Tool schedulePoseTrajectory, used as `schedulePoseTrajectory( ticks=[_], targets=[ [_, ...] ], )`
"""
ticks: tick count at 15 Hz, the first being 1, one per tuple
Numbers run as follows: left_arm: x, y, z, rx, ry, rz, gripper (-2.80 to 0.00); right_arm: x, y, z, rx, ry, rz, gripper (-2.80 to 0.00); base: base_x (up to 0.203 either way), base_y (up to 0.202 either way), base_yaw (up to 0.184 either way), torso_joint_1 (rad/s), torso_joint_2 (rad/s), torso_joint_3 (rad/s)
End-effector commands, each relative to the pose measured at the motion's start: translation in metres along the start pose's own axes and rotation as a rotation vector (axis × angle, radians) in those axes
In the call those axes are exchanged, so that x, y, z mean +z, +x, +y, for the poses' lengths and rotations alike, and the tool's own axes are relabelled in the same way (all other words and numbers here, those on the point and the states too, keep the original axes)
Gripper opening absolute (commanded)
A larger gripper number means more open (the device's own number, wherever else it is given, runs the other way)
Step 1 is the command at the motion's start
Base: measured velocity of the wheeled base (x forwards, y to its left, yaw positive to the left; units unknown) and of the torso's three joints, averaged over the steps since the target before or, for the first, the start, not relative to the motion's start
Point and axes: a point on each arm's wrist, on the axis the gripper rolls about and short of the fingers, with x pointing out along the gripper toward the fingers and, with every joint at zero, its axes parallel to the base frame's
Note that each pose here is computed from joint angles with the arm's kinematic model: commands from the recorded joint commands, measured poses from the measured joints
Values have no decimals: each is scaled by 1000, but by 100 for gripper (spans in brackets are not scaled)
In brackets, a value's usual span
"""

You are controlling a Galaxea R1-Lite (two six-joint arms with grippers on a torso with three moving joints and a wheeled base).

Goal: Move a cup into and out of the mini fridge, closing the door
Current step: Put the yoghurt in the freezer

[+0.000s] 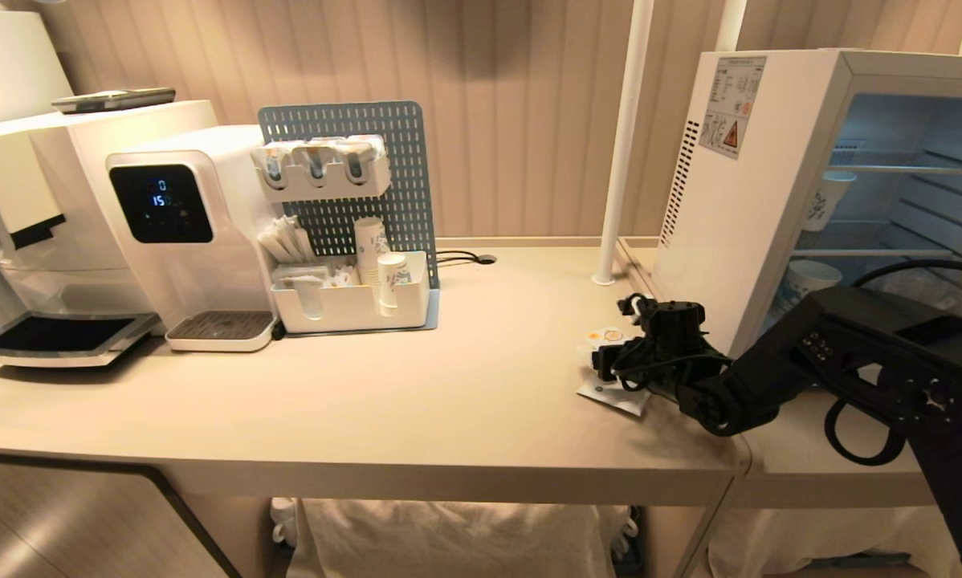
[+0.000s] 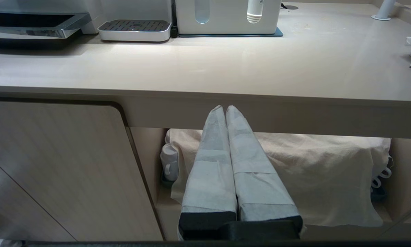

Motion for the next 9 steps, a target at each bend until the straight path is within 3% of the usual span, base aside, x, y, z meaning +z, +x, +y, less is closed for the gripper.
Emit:
schedulePoseTrajectory(
  ticks=[1,9],
  targets=[
    [0,0,0,1,0,3,-280,1,0,0,-1,1,-9,-280,0,0,0,0,0,0],
    [0,0,0,1,0,3,-280,18,-30,1,-5,4,-37,-280,0,0,0,0,0,0]
  ],
)
